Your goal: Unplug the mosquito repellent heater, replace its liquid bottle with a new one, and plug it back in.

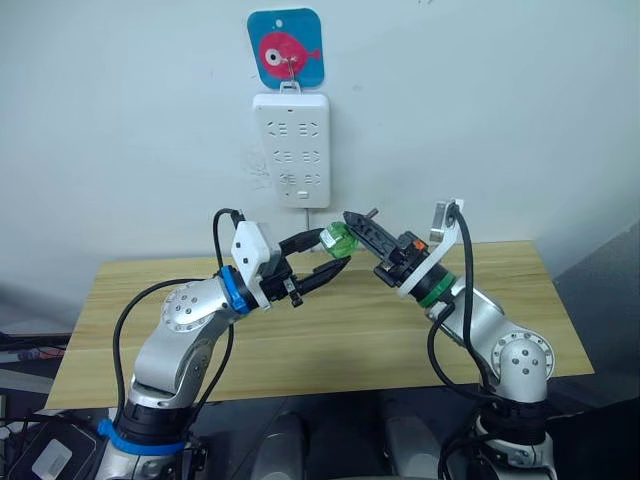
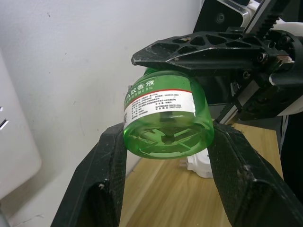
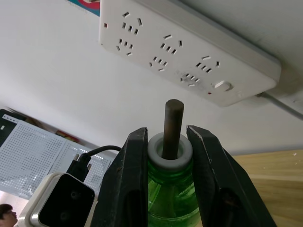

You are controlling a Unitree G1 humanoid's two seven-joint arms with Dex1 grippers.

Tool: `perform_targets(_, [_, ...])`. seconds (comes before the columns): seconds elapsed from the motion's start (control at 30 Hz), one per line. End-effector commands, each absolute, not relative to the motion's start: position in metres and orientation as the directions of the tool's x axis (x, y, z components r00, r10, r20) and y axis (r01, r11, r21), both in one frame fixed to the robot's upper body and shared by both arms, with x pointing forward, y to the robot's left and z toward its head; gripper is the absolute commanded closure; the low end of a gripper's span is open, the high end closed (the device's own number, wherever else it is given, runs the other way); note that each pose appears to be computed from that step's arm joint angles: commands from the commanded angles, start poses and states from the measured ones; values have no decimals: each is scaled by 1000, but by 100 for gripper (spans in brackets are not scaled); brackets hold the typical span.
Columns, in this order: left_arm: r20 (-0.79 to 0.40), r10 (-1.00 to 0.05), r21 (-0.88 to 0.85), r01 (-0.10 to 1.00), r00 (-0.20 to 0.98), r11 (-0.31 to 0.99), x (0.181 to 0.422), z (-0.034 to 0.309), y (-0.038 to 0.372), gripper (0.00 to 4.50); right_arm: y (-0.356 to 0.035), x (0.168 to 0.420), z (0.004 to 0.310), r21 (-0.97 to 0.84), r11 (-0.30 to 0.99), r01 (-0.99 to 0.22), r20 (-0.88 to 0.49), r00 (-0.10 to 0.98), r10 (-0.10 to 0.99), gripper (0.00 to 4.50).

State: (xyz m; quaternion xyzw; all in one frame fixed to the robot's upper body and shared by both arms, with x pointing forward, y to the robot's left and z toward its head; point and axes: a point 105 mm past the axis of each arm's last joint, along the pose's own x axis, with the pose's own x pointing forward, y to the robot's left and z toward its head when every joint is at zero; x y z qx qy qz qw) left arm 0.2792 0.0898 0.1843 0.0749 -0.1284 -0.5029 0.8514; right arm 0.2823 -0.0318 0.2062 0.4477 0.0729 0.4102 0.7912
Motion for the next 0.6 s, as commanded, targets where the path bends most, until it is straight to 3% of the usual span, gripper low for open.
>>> perform_targets(0.03, [159, -893, 296, 842, 422, 451, 271, 189, 83, 232, -24, 271, 220, 756, 181, -629, 315, 592, 742, 364])
perform_targets(0.17, [130, -882, 263, 842, 453, 472, 275, 181, 93, 232, -25, 271, 218, 754, 189, -629, 306, 591, 746, 364])
perform_targets(0.2, [122, -885, 263, 846, 448, 464, 273, 179, 95, 158, -27, 271, 217, 753, 196, -628, 303, 595, 744, 364])
perform_targets(0.37, [14, -885, 246, 857, 465, 454, 271, 161, 110, 8, -45, 286, 209, 717, 321, -619, 255, 661, 705, 364])
perform_targets(0.5, [-95, -888, 186, 885, 450, 428, 262, 146, 127, 0, -67, 309, 188, 531, 570, -628, 135, 726, 675, 364])
perform_targets(0.6, [-167, -901, 129, 915, 400, 382, 249, 138, 130, 0, -82, 330, 157, 204, 764, -612, 20, 783, 622, 364])
